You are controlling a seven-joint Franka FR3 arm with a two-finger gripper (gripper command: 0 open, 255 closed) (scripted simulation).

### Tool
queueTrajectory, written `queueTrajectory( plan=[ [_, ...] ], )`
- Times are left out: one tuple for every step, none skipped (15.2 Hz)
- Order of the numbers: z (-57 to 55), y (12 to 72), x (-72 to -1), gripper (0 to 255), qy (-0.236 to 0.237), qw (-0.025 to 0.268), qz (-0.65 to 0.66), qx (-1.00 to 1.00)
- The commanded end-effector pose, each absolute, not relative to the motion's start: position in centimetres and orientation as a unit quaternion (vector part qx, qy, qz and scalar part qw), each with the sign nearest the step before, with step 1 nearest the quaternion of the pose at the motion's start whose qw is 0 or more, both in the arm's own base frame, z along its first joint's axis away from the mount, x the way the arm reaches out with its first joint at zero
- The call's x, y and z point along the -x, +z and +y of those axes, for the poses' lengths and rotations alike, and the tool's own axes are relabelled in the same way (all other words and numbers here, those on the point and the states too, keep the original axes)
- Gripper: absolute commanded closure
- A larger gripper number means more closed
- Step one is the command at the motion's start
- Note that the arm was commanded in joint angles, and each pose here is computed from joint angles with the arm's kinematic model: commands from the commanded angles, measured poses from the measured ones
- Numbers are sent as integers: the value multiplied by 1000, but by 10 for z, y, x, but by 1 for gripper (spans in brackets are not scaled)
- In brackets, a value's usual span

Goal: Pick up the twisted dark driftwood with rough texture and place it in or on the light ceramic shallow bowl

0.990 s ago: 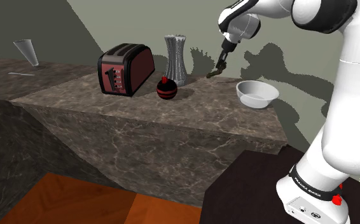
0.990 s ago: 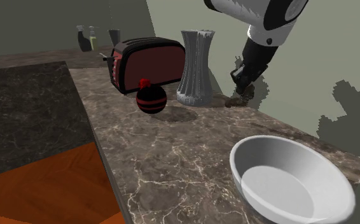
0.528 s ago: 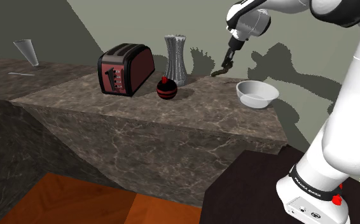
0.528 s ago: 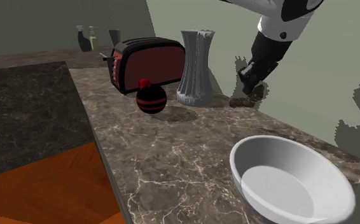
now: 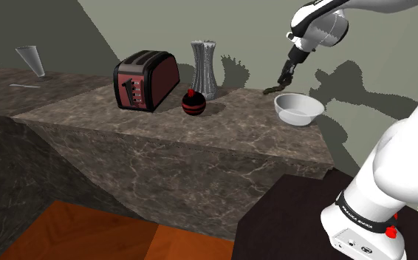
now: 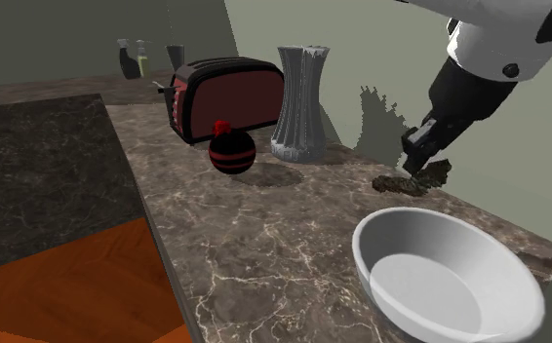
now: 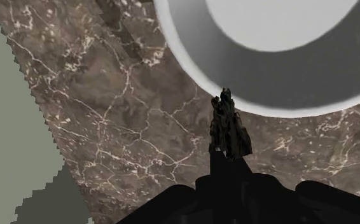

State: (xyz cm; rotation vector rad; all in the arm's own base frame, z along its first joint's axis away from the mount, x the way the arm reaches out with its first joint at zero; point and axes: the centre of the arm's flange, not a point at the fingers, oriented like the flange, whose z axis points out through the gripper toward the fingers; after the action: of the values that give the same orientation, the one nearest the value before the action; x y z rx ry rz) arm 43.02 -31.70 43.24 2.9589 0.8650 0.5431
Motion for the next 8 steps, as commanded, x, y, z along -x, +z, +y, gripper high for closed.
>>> queueTrajectory(
  plan=[
    [-320,431,-405,255,173,6,277,-945],
    [-322,431,-392,255,173,6,277,-945],
    [-324,430,-379,255,173,6,277,-945],
    [-327,430,-366,255,173,6,277,-945],
    [-329,430,-353,255,173,6,277,-945],
    [-331,429,-340,255,173,6,277,-945],
    [-334,429,-327,255,173,6,277,-945],
    [-336,428,-315,255,173,6,277,-945]
  ],
)
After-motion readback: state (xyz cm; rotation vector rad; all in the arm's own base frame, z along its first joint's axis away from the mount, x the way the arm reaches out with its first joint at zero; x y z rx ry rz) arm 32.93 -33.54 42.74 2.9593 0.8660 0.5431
